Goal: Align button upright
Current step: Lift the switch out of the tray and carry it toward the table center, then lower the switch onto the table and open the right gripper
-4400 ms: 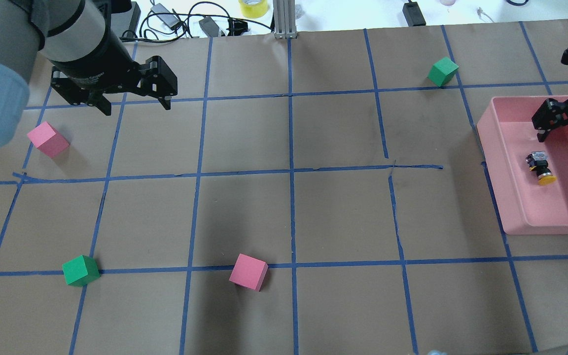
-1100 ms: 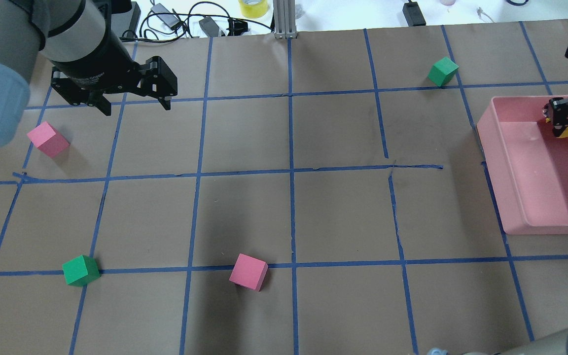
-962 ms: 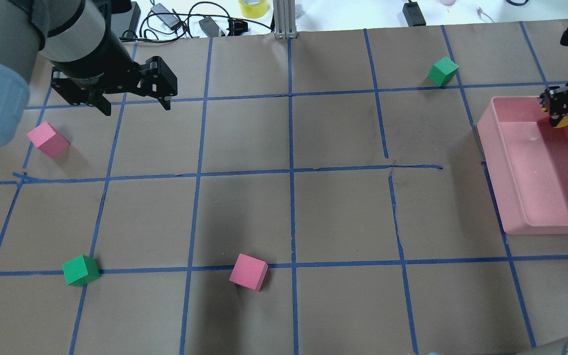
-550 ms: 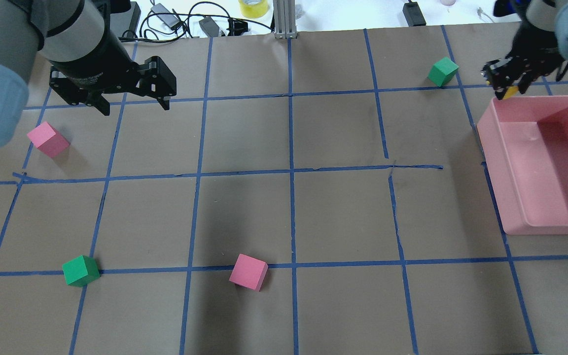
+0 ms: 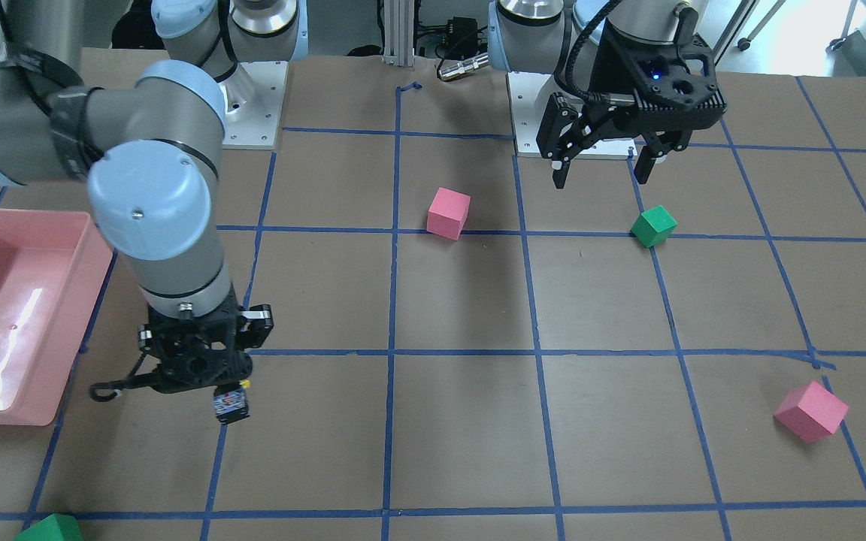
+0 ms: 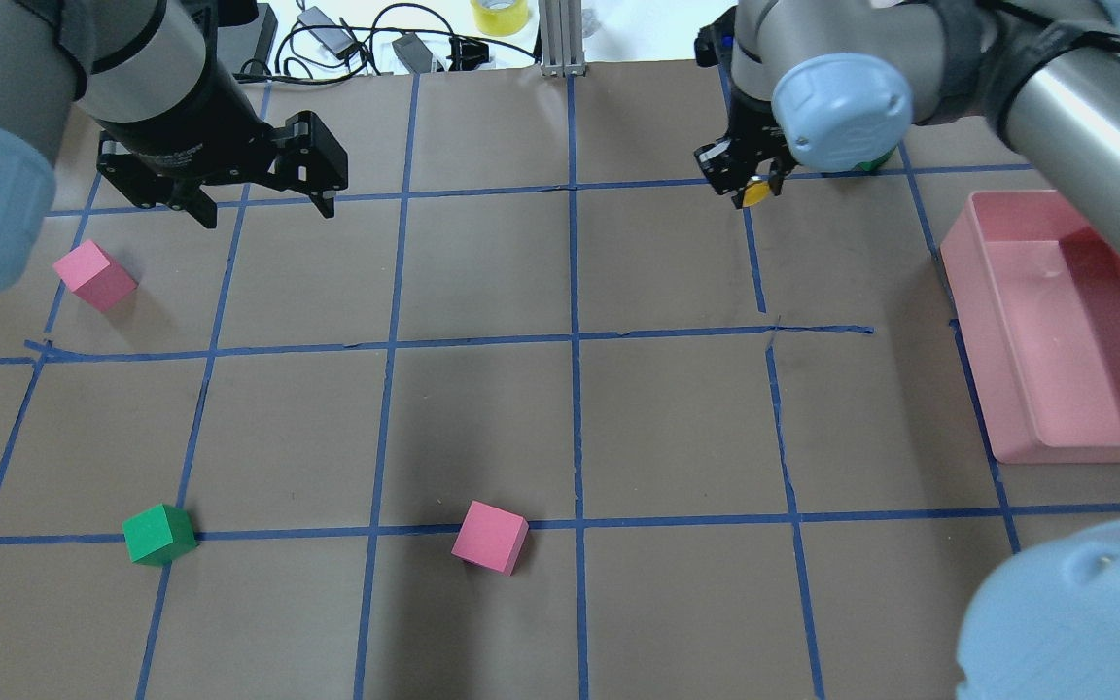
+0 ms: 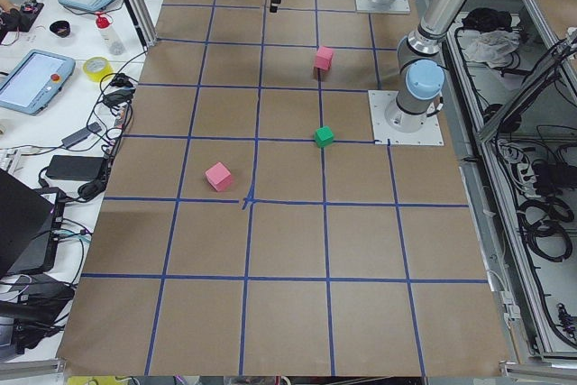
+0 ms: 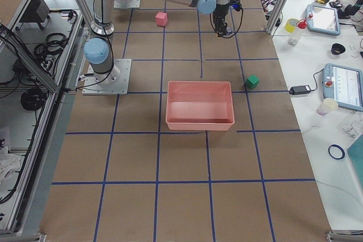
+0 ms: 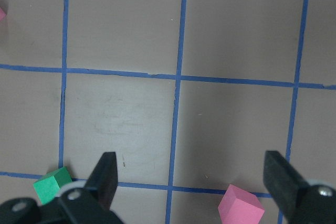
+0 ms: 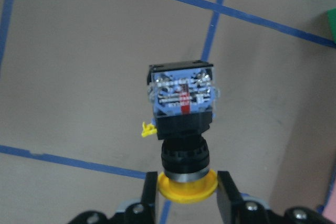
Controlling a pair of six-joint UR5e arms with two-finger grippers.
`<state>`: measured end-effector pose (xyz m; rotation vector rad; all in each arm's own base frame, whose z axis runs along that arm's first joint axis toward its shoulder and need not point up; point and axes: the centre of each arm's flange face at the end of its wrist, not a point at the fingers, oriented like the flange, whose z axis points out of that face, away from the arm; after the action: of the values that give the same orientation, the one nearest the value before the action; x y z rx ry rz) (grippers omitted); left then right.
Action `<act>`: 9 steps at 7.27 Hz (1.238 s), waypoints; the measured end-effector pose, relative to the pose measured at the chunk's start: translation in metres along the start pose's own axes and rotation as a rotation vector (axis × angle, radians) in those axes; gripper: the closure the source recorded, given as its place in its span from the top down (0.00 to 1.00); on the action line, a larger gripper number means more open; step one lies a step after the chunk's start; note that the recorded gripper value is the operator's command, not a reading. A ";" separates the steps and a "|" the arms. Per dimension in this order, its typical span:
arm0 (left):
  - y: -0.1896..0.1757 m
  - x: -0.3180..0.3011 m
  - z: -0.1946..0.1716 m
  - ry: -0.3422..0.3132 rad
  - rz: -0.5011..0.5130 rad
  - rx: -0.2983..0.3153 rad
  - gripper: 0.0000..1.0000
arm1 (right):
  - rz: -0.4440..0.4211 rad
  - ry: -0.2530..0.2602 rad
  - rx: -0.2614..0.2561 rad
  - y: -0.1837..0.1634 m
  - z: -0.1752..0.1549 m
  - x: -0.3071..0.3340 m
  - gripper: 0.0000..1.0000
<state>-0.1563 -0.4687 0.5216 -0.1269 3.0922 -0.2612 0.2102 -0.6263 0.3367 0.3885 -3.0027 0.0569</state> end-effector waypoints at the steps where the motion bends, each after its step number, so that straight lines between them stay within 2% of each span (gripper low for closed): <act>1: 0.000 0.000 0.000 0.000 0.000 -0.001 1.00 | 0.020 -0.018 -0.002 -0.009 0.020 -0.035 0.00; 5: 0.000 0.000 0.000 0.000 -0.001 0.000 1.00 | 0.146 -0.101 -0.012 -0.028 0.069 -0.144 0.00; 9: 0.000 0.000 0.001 0.002 0.000 0.000 1.00 | 0.159 -0.114 -0.026 -0.037 0.104 -0.179 0.02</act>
<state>-0.1565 -0.4689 0.5209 -0.1269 3.0938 -0.2608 0.3804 -0.6222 0.2129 0.1541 -3.1374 0.0103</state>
